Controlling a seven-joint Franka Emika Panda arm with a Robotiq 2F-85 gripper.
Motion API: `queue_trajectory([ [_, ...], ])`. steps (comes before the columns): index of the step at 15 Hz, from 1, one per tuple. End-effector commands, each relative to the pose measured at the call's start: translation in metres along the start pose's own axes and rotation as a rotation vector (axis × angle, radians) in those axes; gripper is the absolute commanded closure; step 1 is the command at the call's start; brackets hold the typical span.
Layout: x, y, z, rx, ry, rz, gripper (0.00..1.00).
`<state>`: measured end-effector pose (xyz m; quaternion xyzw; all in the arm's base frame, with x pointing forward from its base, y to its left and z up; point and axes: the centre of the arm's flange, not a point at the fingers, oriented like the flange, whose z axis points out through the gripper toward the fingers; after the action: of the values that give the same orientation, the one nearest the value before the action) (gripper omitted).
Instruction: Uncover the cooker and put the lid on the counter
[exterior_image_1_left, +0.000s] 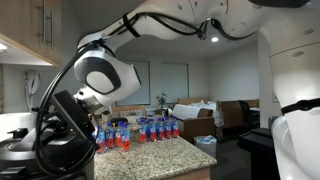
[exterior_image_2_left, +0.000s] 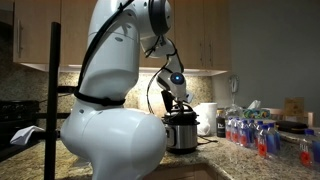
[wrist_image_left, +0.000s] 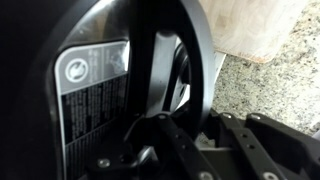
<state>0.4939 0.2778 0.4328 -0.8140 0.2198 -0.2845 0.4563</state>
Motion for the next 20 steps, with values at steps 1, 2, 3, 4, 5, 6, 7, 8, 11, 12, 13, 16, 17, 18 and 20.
queue_trajectory([
  [1, 0.000, 0.000, 0.000, 0.000, 0.000, 0.000, 0.93],
  [2, 0.000, 0.000, 0.000, 0.000, 0.000, 0.000, 0.93],
  [3, 0.000, 0.000, 0.000, 0.000, 0.000, 0.000, 0.93],
  [4, 0.000, 0.000, 0.000, 0.000, 0.000, 0.000, 0.93],
  [5, 0.000, 0.000, 0.000, 0.000, 0.000, 0.000, 0.93],
  [6, 0.000, 0.000, 0.000, 0.000, 0.000, 0.000, 0.93],
  [7, 0.000, 0.000, 0.000, 0.000, 0.000, 0.000, 0.93],
  [8, 0.000, 0.000, 0.000, 0.000, 0.000, -0.001, 0.93],
  [11, 0.000, 0.000, 0.000, 0.000, 0.000, -0.001, 0.93],
  [12, 0.000, 0.000, 0.000, 0.000, 0.000, -0.001, 0.93],
  [13, 0.000, 0.000, 0.000, 0.000, 0.000, -0.001, 0.93],
  [16, 0.000, 0.000, 0.000, 0.000, 0.000, -0.001, 0.93],
  [17, 0.000, 0.000, 0.000, 0.000, 0.000, -0.001, 0.93],
  [18, -0.003, -0.005, -0.005, 0.008, 0.007, -0.010, 0.94],
  [20, -0.011, -0.019, -0.019, 0.029, 0.004, -0.035, 0.94],
])
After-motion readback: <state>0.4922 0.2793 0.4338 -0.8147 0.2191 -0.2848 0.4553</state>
